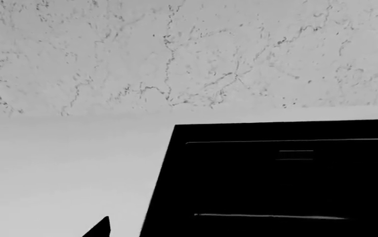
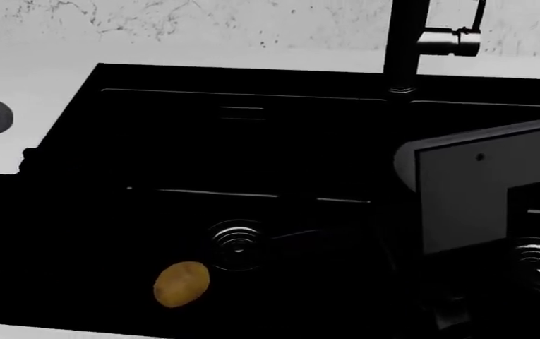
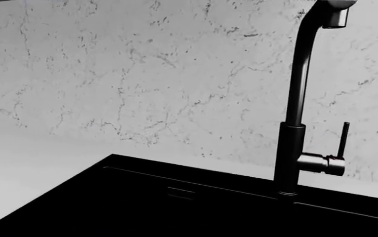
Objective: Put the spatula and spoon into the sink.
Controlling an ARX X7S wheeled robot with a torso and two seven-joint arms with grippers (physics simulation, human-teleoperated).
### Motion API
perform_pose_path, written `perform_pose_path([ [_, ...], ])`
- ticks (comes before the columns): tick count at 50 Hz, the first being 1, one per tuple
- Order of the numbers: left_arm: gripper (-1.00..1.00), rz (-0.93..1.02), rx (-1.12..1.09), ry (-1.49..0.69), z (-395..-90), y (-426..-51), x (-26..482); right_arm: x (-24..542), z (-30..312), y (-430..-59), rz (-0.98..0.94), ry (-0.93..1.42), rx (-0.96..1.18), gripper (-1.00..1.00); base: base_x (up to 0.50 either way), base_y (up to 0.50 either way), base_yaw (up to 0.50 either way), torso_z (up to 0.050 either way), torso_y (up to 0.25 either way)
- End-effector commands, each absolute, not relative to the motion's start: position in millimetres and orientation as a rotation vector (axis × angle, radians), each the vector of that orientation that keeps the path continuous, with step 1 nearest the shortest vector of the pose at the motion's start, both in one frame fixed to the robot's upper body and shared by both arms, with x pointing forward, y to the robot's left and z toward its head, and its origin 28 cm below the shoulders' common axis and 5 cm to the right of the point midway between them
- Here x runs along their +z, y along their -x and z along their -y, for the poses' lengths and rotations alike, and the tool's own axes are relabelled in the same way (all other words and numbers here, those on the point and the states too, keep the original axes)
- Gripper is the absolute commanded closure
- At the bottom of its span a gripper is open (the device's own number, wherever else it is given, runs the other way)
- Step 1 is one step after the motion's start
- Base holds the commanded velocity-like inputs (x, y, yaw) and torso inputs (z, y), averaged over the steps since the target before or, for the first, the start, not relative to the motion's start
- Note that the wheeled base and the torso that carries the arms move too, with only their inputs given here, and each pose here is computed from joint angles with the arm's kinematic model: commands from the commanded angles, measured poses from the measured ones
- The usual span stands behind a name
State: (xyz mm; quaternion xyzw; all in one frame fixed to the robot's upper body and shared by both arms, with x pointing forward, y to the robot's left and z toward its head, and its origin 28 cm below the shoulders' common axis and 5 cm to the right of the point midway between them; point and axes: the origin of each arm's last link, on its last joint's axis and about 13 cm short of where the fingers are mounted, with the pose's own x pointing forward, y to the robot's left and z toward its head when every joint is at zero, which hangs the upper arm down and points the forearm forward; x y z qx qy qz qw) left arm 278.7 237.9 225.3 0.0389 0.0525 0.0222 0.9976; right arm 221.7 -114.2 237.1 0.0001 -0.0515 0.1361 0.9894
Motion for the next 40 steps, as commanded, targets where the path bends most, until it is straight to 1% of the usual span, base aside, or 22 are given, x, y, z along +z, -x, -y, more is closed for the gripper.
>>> perform_pose_path([
  [1,-1.0,-0.104,0.064,-0.064,-237.4,-280.4,225.6,236.0,116.5,-223.9,0.108,-0.038,0.275,-1.0,0.0,0.0,0.38,0.0,0.0],
  [17,-1.0,-0.116,0.067,-0.063,-238.0,-285.8,222.3,233.2,115.3,-231.3,0.092,-0.045,0.279,-1.0,0.0,0.0,0.37,0.0,0.0],
  [21,-1.0,-0.126,0.083,-0.069,-238.3,-284.0,224.4,233.3,115.3,-231.7,0.083,-0.05,0.283,-1.0,0.0,0.0,0.0,0.0,0.0],
  [23,-1.0,-0.187,0.11,-0.07,-237.3,-280.9,226.5,234.7,115.4,-231.6,0.083,-0.055,0.282,-1.0,0.0,0.0,0.0,0.0,0.0],
  [26,-1.0,-0.203,0.123,-0.061,-236.9,-275.8,231.7,235.6,116.2,-230.8,0.081,-0.056,0.282,-1.0,0.0,0.0,0.0,0.0,0.0],
  [27,-1.0,-0.242,0.126,-0.062,-237.5,-275.8,232.1,235.6,116.6,-230.7,0.08,-0.058,0.281,-1.0,0.0,0.0,0.0,0.0,0.0],
  [28,-1.0,-0.285,0.19,-0.086,-247.5,-278.4,233.4,235.2,117.2,-230.5,0.078,-0.06,0.28,-1.0,0.0,0.0,0.0,0.0,0.0],
  [30,-1.0,-0.309,0.262,-0.084,-251.1,-275.3,241.5,235.2,118.2,-230.0,0.075,-0.061,0.276,-1.0,0.0,0.0,0.0,0.0,0.0],
  [32,-1.0,-0.383,0.322,-0.073,-255.2,-274.3,248.9,235.1,119.3,-230.0,0.069,-0.061,0.27,-1.0,0.0,0.0,0.0,0.0,0.0],
  [34,-1.0,-0.415,0.275,-0.066,-253.3,-265.4,255.7,235.2,119.3,-229.8,0.063,-0.06,0.269,-1.0,0.0,0.0,0.0,0.0,0.0],
  [35,-1.0,-0.456,0.304,-0.078,-256.2,-264.3,256.4,235.5,119.5,-229.3,0.061,-0.06,0.269,-1.0,0.0,0.0,0.0,0.0,0.0],
  [37,-1.0,-0.447,0.311,-0.102,-260.4,-262.1,260.2,235.7,119.9,-228.9,0.061,-0.062,0.27,-1.0,0.0,0.0,0.0,0.0,0.0],
  [39,-1.0,-0.493,0.349,-0.061,-266.0,-262.4,262.5,234.2,120.2,-228.7,0.057,-0.067,0.27,-1.0,0.0,0.0,0.0,0.0,0.0],
  [40,-1.0,-0.483,0.359,-0.125,-267.4,-260.5,261.2,233.4,120.3,-228.2,0.055,-0.07,0.27,-1.0,0.0,0.0,0.0,0.0,0.0],
])
